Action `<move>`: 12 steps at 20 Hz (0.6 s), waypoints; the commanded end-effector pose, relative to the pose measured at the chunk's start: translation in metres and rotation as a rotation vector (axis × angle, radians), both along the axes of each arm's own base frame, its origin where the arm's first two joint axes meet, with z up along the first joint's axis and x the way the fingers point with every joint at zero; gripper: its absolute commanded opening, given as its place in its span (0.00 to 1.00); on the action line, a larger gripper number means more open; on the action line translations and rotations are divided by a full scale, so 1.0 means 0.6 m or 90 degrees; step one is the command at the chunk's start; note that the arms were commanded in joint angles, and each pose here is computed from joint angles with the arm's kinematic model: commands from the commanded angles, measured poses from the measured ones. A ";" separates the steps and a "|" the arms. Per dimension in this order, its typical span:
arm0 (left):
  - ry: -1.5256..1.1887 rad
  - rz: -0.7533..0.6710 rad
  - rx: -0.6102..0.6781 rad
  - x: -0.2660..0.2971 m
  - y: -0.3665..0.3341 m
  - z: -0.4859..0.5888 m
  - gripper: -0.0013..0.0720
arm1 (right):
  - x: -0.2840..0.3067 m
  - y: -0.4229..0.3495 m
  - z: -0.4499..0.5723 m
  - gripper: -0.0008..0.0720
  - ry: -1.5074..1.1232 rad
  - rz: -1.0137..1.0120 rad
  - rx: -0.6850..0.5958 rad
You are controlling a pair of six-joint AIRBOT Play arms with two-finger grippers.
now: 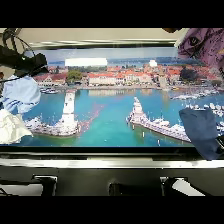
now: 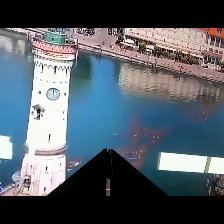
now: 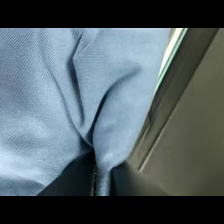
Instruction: Fold the clothes and pants, and hang the long-sleeved shirts on hangers.
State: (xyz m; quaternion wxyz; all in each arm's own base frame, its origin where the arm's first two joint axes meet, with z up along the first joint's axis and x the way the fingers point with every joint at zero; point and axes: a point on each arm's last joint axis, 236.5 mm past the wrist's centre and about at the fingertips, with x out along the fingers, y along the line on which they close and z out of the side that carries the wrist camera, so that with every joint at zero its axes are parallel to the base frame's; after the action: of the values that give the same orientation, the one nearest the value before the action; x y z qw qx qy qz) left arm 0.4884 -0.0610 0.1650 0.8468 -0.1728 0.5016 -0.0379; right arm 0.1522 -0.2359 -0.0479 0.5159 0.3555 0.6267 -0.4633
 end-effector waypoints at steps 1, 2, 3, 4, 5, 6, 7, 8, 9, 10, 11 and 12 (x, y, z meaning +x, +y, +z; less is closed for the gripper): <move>0.000 -0.001 0.000 0.000 0.000 -0.001 0.04 | -0.013 0.009 0.003 0.13 0.020 -0.008 0.013; 0.000 -0.001 0.000 0.000 0.000 -0.001 0.04 | -0.015 0.011 0.003 0.16 0.024 -0.010 0.017; 0.000 -0.001 0.000 0.000 0.000 -0.001 0.04 | -0.016 0.013 0.004 0.31 0.026 -0.011 0.018; 0.000 -0.001 0.000 0.000 -0.001 -0.001 0.04 | -0.018 0.014 0.004 0.48 0.030 -0.012 0.021; 0.000 -0.001 0.000 0.000 0.000 -0.001 0.04 | -0.022 0.016 0.005 0.61 0.036 -0.012 0.024; 0.000 -0.001 0.000 0.000 0.000 -0.001 0.04 | -0.026 0.016 0.007 0.62 0.043 -0.011 0.023; 0.000 -0.001 0.000 0.000 -0.001 -0.001 0.04 | -0.028 0.011 0.010 0.62 0.043 -0.008 0.015; 0.000 -0.001 0.000 0.000 0.000 -0.001 0.04 | -0.017 0.003 0.014 0.62 0.023 0.009 0.001; 0.000 -0.001 0.000 0.000 0.000 -0.001 0.04 | 0.009 -0.009 0.026 0.60 -0.025 0.032 -0.019; 0.001 -0.001 0.000 0.000 0.000 -0.001 0.04 | 0.053 -0.020 0.045 0.55 -0.098 0.063 -0.042; 0.000 -0.001 0.000 0.000 0.000 -0.001 0.04 | 0.104 -0.026 0.071 0.46 -0.183 0.101 -0.062; 0.002 -0.001 0.001 0.000 0.000 -0.002 0.04 | 0.165 -0.025 0.107 0.38 -0.285 0.141 -0.081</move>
State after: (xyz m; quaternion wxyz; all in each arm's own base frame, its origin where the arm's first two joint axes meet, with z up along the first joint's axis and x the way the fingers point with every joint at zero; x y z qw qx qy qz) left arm 0.4884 -0.0610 0.1648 0.8467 -0.1728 0.5017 -0.0378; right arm 0.1800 -0.2439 -0.0216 0.5846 0.3479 0.5923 -0.4318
